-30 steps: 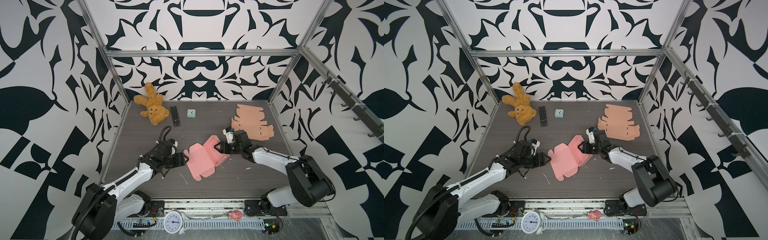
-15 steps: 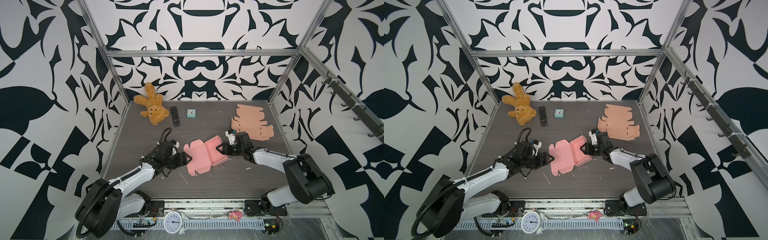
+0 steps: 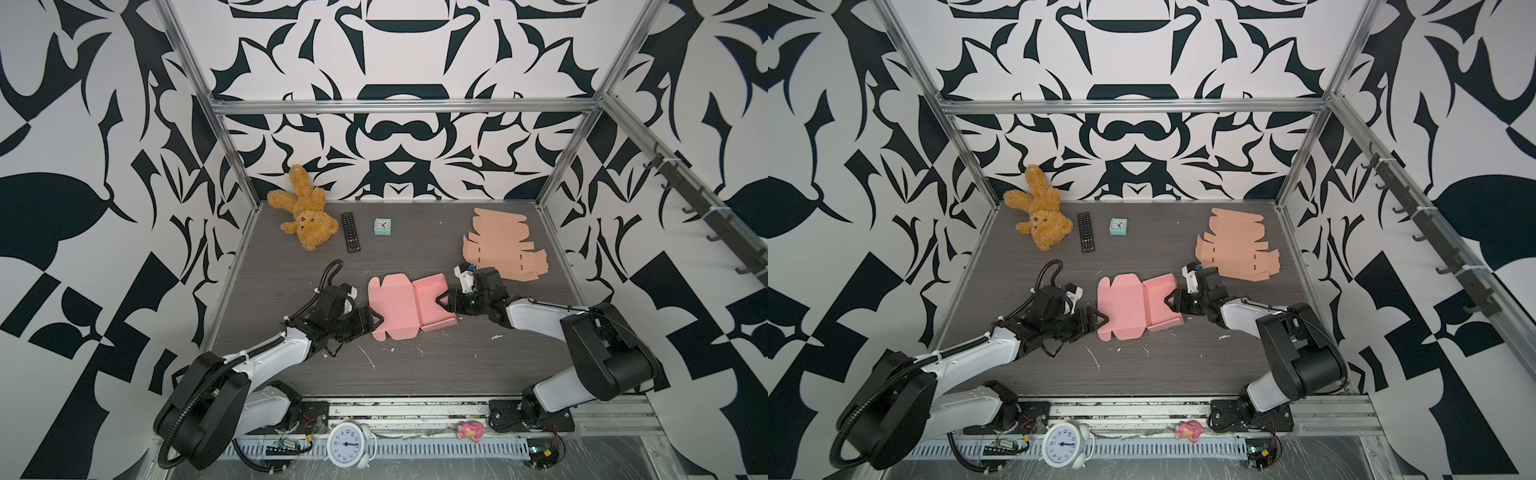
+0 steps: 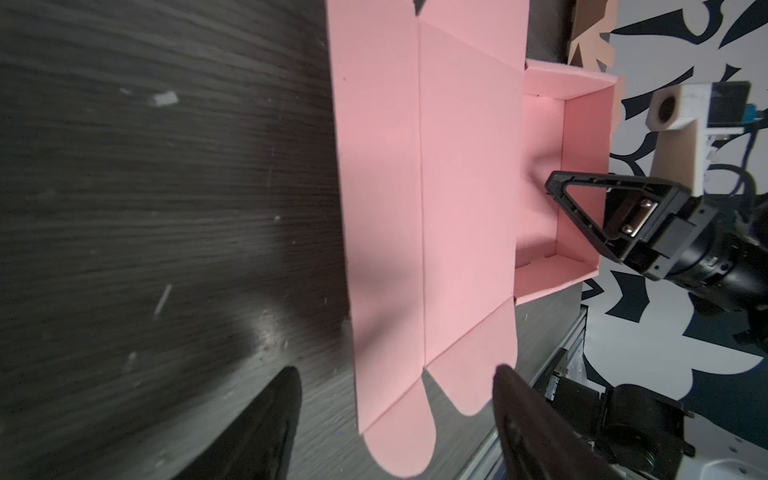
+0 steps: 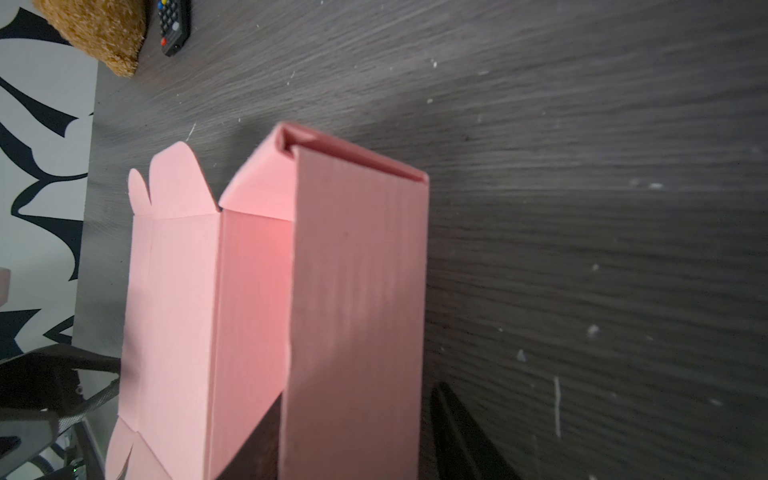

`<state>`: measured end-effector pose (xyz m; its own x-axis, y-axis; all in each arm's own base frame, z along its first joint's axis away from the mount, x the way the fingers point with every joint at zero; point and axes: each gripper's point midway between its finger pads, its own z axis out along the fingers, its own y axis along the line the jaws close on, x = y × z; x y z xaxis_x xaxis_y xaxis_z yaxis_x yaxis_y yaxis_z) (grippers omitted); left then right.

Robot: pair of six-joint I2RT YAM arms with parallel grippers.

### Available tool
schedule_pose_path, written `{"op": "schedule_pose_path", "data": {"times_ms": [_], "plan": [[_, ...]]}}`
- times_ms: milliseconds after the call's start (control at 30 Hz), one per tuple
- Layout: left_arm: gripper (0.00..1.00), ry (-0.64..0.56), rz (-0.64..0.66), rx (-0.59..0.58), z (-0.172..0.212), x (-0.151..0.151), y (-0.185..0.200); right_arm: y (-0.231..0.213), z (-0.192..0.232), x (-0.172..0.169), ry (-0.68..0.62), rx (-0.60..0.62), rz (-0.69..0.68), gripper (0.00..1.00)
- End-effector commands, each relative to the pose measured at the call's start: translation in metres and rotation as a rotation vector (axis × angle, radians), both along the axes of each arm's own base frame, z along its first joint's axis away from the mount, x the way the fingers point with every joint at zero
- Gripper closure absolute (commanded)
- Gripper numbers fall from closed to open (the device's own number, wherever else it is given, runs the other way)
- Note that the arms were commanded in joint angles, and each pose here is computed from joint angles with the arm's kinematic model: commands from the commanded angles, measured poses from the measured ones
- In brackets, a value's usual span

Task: Fold the paper box

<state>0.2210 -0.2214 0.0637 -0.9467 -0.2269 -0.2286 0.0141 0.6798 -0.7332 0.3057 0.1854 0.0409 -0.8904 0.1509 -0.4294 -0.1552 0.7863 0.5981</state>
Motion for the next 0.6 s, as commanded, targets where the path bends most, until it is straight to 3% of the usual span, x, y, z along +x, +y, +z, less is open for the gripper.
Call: {"op": "schedule_pose_path", "data": {"times_ms": [0, 267, 567], "plan": [[0.25, 0.01, 0.008, -0.065, 0.002, 0.004, -0.008, 0.001, 0.002, 0.002, -0.018, 0.02, 0.005, 0.47], [0.29, 0.035, 0.014, -0.129, 0.001, 0.008, -0.018, 0.001, -0.001, 0.002, -0.014, 0.016, 0.008, 0.47], [0.54, 0.009, 0.014, -0.145, 0.012, 0.014, -0.021, 0.002, 0.0, 0.002, -0.013, 0.025, 0.011, 0.45]]}}
